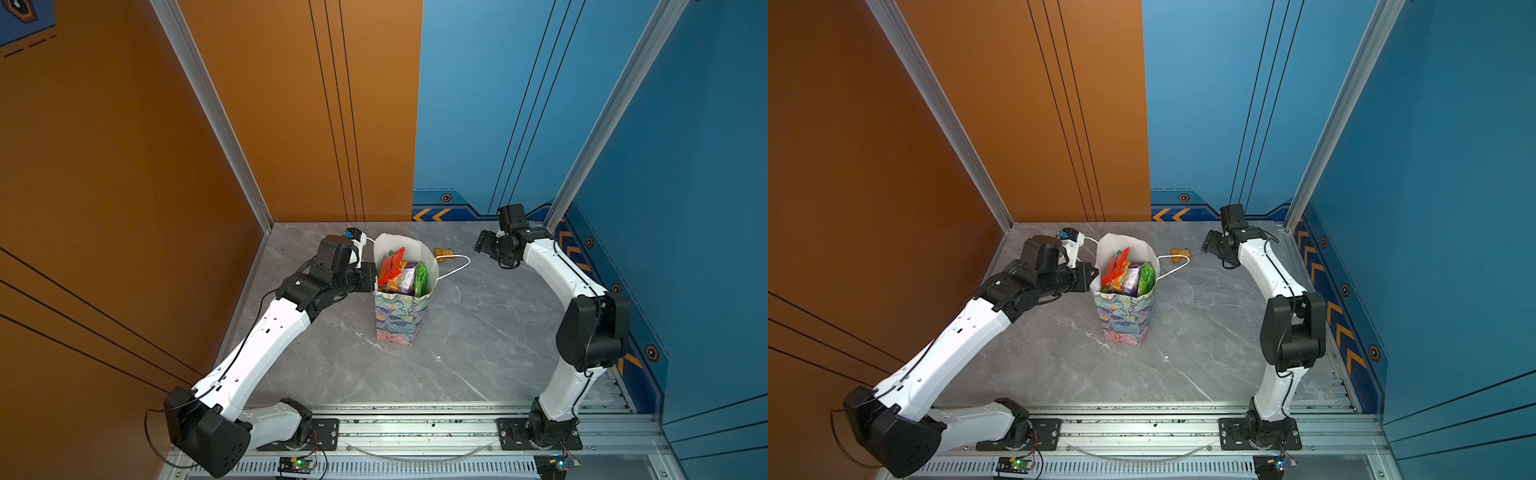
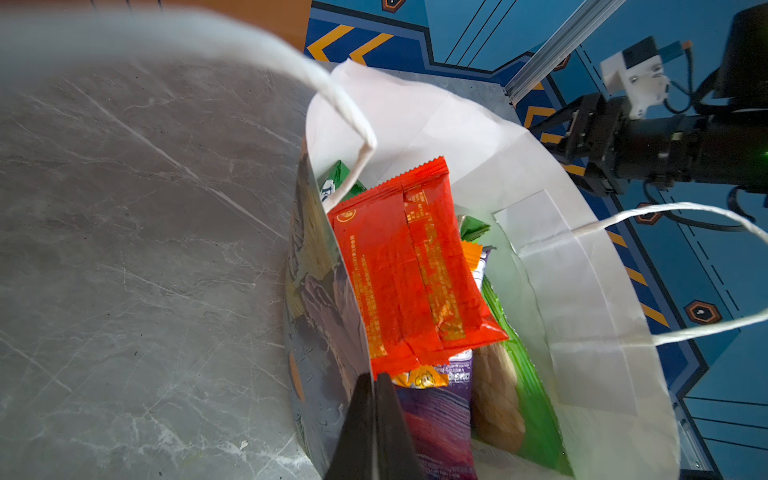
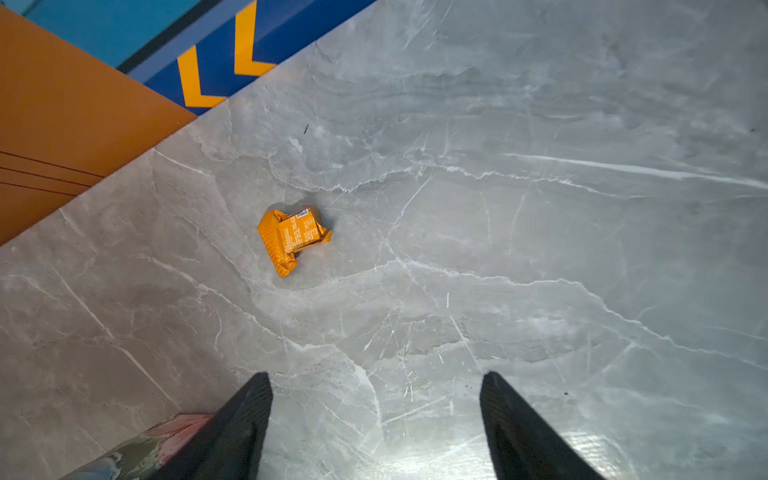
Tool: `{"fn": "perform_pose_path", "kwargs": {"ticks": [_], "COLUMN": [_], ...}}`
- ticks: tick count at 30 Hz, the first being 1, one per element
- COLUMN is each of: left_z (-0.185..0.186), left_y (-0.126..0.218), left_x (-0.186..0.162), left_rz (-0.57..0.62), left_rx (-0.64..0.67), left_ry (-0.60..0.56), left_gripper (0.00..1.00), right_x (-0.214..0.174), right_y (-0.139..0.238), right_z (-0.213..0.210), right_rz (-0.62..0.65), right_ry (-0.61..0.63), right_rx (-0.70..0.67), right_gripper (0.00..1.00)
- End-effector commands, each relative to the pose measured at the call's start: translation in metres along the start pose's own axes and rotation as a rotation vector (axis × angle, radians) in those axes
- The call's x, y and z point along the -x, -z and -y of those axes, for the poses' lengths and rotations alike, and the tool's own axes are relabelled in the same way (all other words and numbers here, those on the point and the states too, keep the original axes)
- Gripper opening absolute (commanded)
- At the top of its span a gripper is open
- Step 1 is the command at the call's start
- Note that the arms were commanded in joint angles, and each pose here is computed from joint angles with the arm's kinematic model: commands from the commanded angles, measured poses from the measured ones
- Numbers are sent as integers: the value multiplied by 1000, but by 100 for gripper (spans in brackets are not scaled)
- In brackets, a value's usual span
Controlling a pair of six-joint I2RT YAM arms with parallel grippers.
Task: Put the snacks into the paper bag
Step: 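Raise the right gripper out of the bag toward the small orange packet, then lower the right gripper onto the small orange packet and close it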
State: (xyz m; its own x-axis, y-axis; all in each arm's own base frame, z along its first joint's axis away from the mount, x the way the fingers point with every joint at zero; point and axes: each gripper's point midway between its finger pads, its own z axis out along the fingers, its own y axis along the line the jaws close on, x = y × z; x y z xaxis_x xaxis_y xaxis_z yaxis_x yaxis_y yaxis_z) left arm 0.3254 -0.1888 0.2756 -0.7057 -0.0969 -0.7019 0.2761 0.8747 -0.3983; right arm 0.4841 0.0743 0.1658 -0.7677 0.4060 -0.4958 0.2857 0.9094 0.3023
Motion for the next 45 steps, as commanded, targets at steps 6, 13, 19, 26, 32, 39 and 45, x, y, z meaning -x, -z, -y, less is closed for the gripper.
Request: {"fn": "perform_pose_path", "kwargs": {"ticks": [6,13,19,26,32,39,45], "left_z": [8,8,9,11,11,10,10], "left_y": [8,7,9,7,7,6,6], "left_x": [19,18,19,17,17,16,17], "left_rz": [76,74,79,72,71,69,72], "left_rx": [-37,-38,-38,-41,-40,-37,-37], "left_ry": [-7,-7,-11,-13,-15,-15,-17], "left_gripper": [0,0,0,0,0,0,0], "right_x": [0,-2,-17,-25,-31,-31,-38], "right_y": [-37,-82,-120,-145,-161,-176,-186], "right_z": [-28,-42,-53,-56,-51,-52,-55], "right_rz": [-40,-73,-129,-147,-163,-172,-208], "right_ry": [92,130,177,206,232,243,249], "right_rx": [16,5,-6,-26,-62,-70,-68], "right_gripper": [85,87,89,90,88,81,71]}}
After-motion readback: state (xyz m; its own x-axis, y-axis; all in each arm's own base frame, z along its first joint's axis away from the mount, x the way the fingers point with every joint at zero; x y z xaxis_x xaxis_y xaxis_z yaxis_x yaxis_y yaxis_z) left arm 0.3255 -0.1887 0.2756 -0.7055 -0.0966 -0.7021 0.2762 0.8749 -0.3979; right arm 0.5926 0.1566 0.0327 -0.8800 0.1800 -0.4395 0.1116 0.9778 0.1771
